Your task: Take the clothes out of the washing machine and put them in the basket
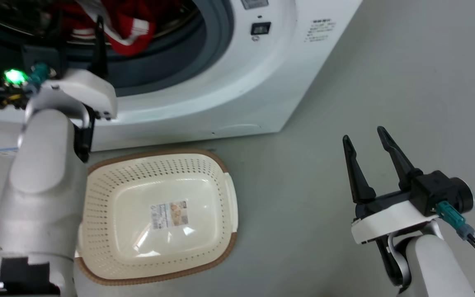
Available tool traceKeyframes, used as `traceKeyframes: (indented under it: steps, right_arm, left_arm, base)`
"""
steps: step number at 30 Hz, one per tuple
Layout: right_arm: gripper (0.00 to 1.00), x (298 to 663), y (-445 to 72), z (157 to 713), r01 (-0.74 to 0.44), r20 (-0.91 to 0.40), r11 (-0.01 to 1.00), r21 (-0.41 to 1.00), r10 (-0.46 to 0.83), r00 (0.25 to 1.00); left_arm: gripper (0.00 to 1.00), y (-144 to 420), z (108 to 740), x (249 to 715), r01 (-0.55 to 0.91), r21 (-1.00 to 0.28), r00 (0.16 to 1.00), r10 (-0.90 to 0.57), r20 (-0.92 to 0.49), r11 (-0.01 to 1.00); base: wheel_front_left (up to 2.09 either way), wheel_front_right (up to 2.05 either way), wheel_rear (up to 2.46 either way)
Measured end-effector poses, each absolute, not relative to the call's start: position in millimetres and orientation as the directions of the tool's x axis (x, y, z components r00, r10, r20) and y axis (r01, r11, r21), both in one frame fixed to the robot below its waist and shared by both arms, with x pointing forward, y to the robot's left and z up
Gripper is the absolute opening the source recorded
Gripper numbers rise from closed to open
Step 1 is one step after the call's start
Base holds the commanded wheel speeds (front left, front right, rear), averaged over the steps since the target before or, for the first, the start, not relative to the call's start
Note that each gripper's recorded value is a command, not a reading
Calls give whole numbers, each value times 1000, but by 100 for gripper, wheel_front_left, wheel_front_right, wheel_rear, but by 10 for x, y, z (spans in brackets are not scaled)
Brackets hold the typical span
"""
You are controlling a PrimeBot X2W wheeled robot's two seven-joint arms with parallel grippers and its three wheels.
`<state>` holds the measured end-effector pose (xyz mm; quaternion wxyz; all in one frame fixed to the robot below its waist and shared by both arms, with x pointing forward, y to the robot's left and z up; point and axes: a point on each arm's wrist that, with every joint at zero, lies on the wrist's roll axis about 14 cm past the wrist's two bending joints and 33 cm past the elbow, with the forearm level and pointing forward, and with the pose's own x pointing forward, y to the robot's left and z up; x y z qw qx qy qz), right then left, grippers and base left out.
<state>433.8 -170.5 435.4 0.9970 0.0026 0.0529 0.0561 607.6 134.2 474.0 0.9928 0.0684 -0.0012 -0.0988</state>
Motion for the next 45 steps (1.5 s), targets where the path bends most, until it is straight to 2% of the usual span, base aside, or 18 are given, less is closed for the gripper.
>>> traceKeyframes:
  steps: [11, 18, 23, 24, 25, 28, 32, 36, 40, 45]
  right_arm:
    - [100, 4337, -1906, 3883, -53, -228, 998, 42, 61, 972]
    - [100, 4303, -1986, 3792, -28, -258, 998, 48, 39, 965]
    - [100, 4299, -2010, 3788, -16, -260, 998, 60, 31, 965]
    - [100, 4298, -2011, 3786, -16, -261, 998, 60, 31, 965]
    - [100, 4297, -2013, 3783, -15, -261, 998, 61, 30, 965]
    - [100, 4293, -2015, 3781, -11, -262, 998, 68, 29, 965]
    - [100, 4291, -2011, 3801, -9, -258, 997, 75, 29, 966]
    - [100, 4287, -2011, 3893, -10, -237, 997, 77, 28, 971]
    - [100, 4256, -2028, 4044, -8, -204, 998, 68, 22, 979]
    - [100, 4112, -2045, 4184, 1, -179, 998, 57, 10, 984]
  left_arm:
    - [100, 1168, 3966, 6805, 270, 151, 935, -221, -278, 951]
    - [100, 1124, 3423, 6875, 318, 139, 817, -197, -542, 938]
    - [100, 1161, 3306, 6878, 302, 110, 736, -158, -658, 947]
    - [40, 1163, 3301, 6880, 298, 104, 722, -153, -675, 949]
    - [0, 1164, 3292, 6876, 298, 103, 710, -148, -689, 949]
    - [0, 1159, 3287, 6864, 298, 98, 686, -142, -713, 949]
    - [0, 1177, 3392, 6893, 283, 106, 718, -137, -682, 953]
    - [0, 1140, 3706, 6954, 272, 124, 822, -164, -546, 954]
    - [0, 1118, 4070, 6877, 257, 126, 915, -199, -350, 958]
    - [0, 1118, 4458, 6607, 233, 89, 962, -216, -169, 968]
  base:
    - [0, 0, 0]
    - [0, 0, 0]
    - [0, 0, 0]
    - [0, 0, 0]
    - [0, 0, 0]
    - [0, 0, 0]
    - [0, 0, 0]
    - [0, 0, 0]
    - [0, 0, 0]
    - [0, 0, 0]
